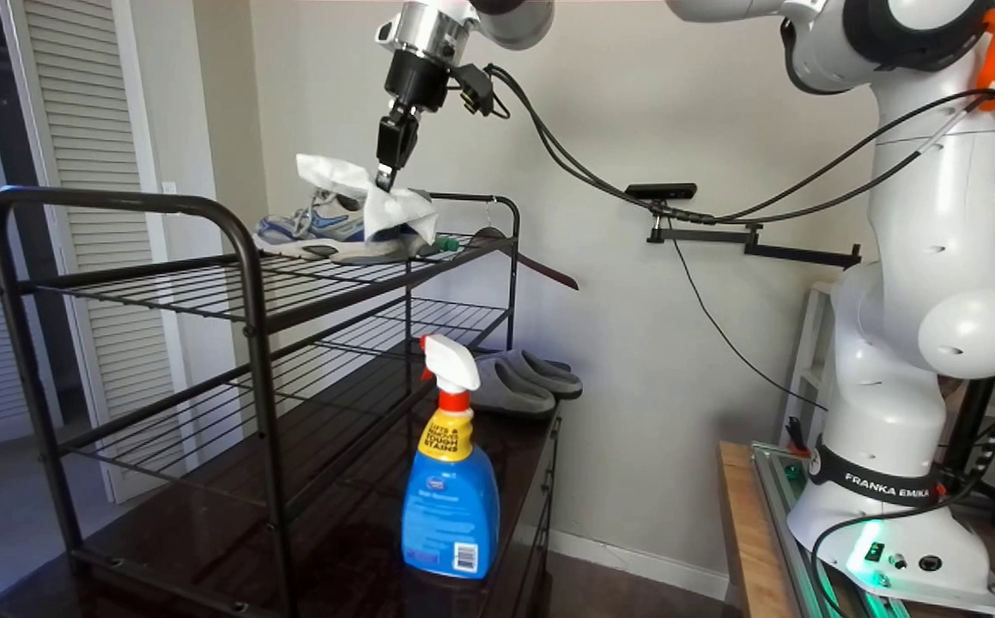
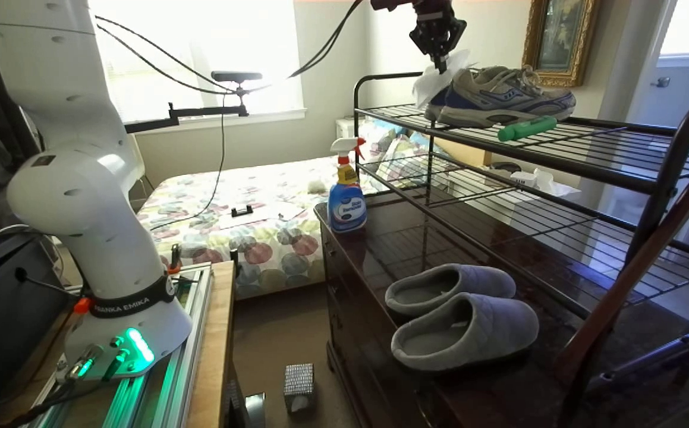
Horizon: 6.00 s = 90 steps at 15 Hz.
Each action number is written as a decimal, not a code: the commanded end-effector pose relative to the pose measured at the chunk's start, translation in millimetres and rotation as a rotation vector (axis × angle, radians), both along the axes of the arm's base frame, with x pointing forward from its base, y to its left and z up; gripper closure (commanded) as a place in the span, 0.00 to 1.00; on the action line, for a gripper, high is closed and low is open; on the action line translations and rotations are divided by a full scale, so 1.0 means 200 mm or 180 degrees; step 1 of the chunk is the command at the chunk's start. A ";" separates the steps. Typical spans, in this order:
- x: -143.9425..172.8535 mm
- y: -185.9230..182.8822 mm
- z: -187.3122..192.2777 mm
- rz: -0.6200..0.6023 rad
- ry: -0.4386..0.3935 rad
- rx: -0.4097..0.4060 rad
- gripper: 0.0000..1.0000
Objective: Pick up the napkin and put it in the shoe
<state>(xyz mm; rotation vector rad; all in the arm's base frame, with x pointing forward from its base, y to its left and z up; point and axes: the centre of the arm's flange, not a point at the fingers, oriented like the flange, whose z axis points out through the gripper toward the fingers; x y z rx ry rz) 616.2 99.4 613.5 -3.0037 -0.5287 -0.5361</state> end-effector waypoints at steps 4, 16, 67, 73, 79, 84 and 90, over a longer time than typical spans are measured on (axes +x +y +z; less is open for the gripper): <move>0.01 0.01 0.37 -0.0108 -0.0352 -0.0303 1.00; 0.11 -0.15 0.40 -0.0706 -0.0432 -0.0021 0.99; 0.71 -0.08 0.26 0.1140 0.0211 0.0233 1.00; 0.78 -0.02 0.28 0.1256 0.0209 -0.0050 1.00; 0.82 -0.14 0.21 0.0653 0.0344 -0.0218 1.00; 0.82 -0.15 0.15 0.0442 0.0743 -0.0433 1.00; 0.48 -0.22 -0.05 0.0327 0.0773 -0.0477 1.00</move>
